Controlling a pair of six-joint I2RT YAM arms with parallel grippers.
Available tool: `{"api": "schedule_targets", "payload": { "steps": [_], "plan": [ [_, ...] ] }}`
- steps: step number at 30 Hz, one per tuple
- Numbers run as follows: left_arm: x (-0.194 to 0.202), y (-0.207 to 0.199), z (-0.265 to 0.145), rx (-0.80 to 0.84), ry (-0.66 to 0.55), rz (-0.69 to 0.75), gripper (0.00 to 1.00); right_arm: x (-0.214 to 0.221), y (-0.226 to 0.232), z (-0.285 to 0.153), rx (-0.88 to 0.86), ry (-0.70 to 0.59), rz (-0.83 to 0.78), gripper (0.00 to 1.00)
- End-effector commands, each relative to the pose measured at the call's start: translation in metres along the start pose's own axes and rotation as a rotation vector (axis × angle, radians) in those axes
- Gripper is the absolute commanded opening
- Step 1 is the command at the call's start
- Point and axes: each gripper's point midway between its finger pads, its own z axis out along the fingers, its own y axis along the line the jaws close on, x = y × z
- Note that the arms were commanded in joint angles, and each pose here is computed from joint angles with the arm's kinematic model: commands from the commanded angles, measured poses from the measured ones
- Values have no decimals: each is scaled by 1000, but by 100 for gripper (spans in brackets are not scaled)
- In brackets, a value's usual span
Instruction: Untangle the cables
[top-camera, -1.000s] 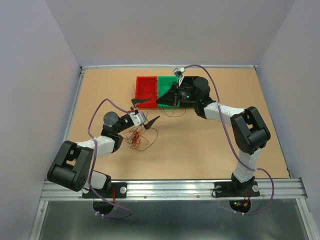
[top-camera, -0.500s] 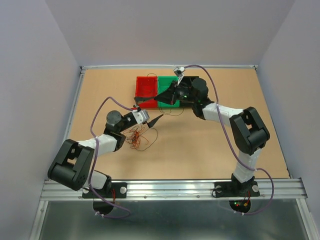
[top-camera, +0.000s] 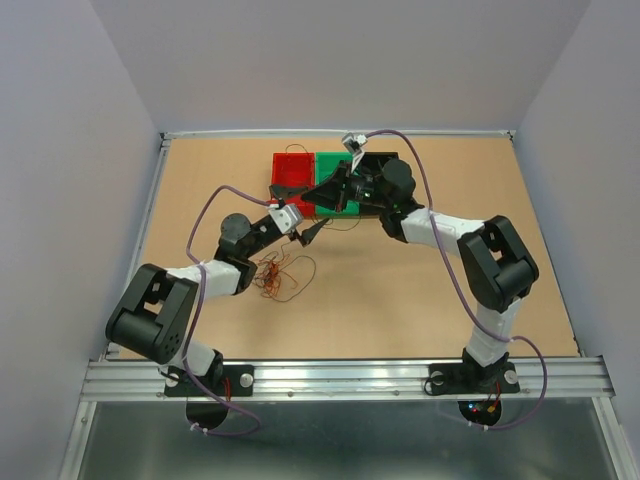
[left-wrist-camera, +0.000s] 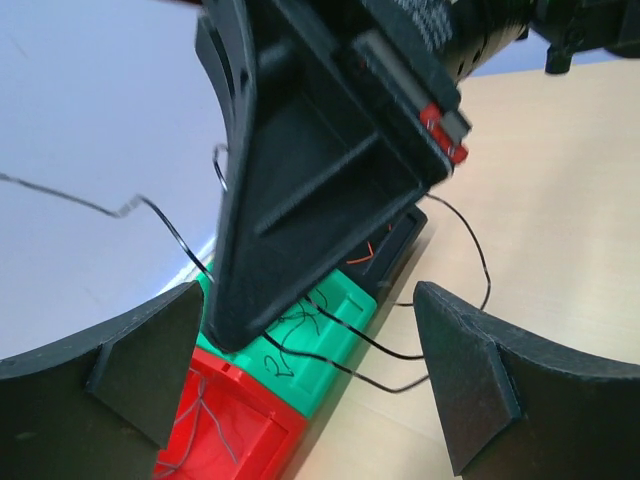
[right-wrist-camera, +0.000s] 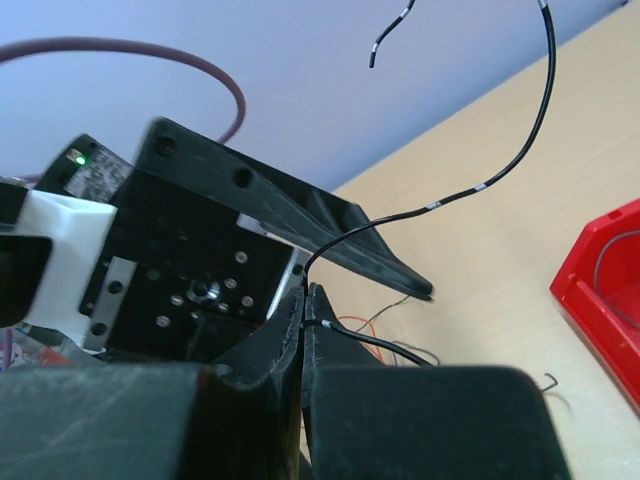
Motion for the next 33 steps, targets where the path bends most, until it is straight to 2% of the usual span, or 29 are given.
{"api": "schedule_targets", "payload": {
  "steps": [1,10,13,14,17,19,22,26,33],
  "plan": [
    [-64,26,12,-90,-227,146,99,-41,42,-2,-89,-119,-144,0],
    [-57,46,19,-193,-219,103,99,-45,71,-14,-159,-155,-128,0],
    [-62,48,24,-185,-230,100,88,-42,73,-15,-179,-153,-103,1],
    [-61,48,26,-177,-226,103,77,-41,75,-15,-189,-148,-99,1],
    [-55,50,26,-186,-198,115,63,-39,76,-16,-195,-145,-81,1],
    [-59,48,24,-174,-219,130,60,-39,77,-16,-200,-145,-83,1],
    [-58,44,23,-164,-224,136,51,-39,77,-16,-208,-140,-75,1],
    [-49,67,22,-264,-169,167,28,-37,81,-17,-223,-135,-55,1],
    [-53,91,2,-409,-190,208,11,-18,76,-18,-259,-40,12,1]
  ]
}}
